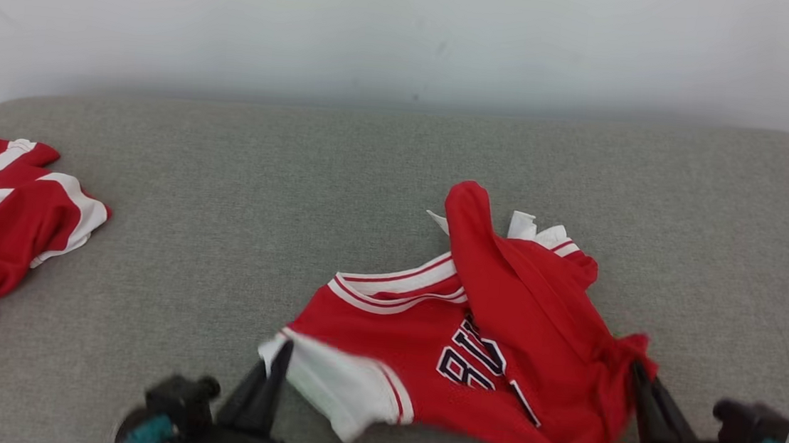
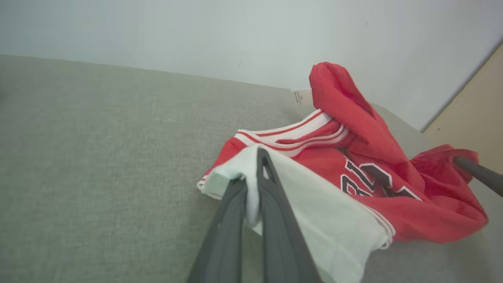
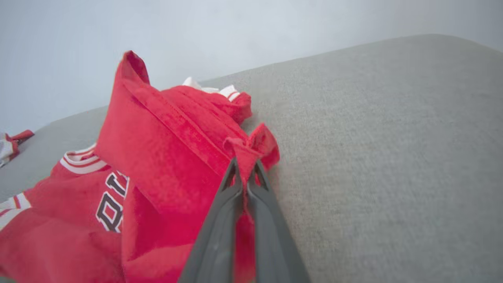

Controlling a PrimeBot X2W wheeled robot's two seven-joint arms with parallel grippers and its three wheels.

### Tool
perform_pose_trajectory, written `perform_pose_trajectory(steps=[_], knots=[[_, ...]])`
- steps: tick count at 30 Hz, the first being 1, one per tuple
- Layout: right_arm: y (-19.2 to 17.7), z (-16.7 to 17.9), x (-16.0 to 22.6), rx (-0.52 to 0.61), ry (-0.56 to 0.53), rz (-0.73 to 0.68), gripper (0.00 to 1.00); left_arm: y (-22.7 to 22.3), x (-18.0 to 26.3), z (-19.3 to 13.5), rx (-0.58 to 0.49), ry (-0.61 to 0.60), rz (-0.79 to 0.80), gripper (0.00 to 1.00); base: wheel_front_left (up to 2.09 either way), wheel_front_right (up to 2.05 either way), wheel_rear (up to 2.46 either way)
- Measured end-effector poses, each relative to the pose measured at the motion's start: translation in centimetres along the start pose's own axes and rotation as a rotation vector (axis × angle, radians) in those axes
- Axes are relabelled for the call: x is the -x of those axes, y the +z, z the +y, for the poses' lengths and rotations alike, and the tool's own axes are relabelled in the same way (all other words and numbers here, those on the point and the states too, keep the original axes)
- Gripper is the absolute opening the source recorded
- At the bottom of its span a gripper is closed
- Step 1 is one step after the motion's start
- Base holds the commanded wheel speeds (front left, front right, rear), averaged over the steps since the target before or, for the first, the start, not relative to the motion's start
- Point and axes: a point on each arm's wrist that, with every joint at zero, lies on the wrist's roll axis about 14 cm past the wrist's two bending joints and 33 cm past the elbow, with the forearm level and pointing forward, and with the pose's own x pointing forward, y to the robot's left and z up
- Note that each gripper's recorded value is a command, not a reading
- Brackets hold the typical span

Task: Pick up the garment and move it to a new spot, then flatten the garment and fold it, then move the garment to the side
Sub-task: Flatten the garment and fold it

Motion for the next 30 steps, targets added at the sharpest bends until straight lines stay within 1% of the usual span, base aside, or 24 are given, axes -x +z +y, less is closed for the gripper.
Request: perform_pose_trajectory(steps=[4,7,10,11,16,18,20,23,24,25,26,30], knots=[[5.1,2.8,-2.6,0.002,0.098,-0.102,0.0,5.4,-3.0,-0.2,-0.03,-0.059,-0.126,0.0,0.0,0.0,0.0],[8.6,4.0,-4.8,-0.001,0.146,-0.149,0.0,10.2,-5.9,-0.1,-0.094,-0.108,-0.188,0.0,0.0,0.0,0.0],[12.9,5.0,-7.5,-0.018,0.183,-0.21,0.0,16.0,-8.9,-0.1,-0.087,-0.138,-0.27,0.0,0.0,0.0,0.0],[14.5,5.2,-8.5,-0.036,0.191,-0.23,0.0,17.9,-9.9,0.0,-0.075,-0.143,-0.296,0.0,0.0,0.0,0.0],[22.3,5.1,-13.8,-0.051,0.192,-0.321,0.0,26.2,-14.8,0.5,-0.097,-0.161,-0.373,0.0,0.0,0.0,0.0],[25.7,5.3,-15.8,-0.086,0.194,-0.368,0.0,29.4,-16.7,0.4,-0.09,-0.168,-0.411,0.0,0.0,0.0,0.0],[29.0,5.6,-17.9,-0.137,0.198,-0.412,0.0,32.5,-18.5,0.3,-0.126,-0.166,-0.448,0.0,0.0,0.0,0.0],[32.7,6.0,-20.6,-0.198,0.202,-0.461,0.0,36.9,-20.5,0.8,-0.144,-0.139,-0.533,0.0,0.0,0.0,0.0],[33.6,5.8,-21.5,-0.214,0.194,-0.473,0.0,37.9,-21.2,0.9,-0.147,-0.132,-0.553,0.0,0.0,0.0,0.0],[34.9,5.6,-23.2,-0.223,0.177,-0.485,0.0,39.3,-22.7,0.9,-0.177,-0.125,-0.582,0.0,0.0,0.0,0.0],[35.4,5.6,-24.0,-0.23,0.17,-0.492,0.0,39.7,-23.4,0.8,-0.182,-0.128,-0.59,0.0,0.0,0.0,0.0],[36.9,5.7,-26.7,-0.196,0.141,-0.515,0.0,40.1,-26.4,0.6,-0.195,-0.128,-0.6,0.0,0.0,0.0,0.0]])
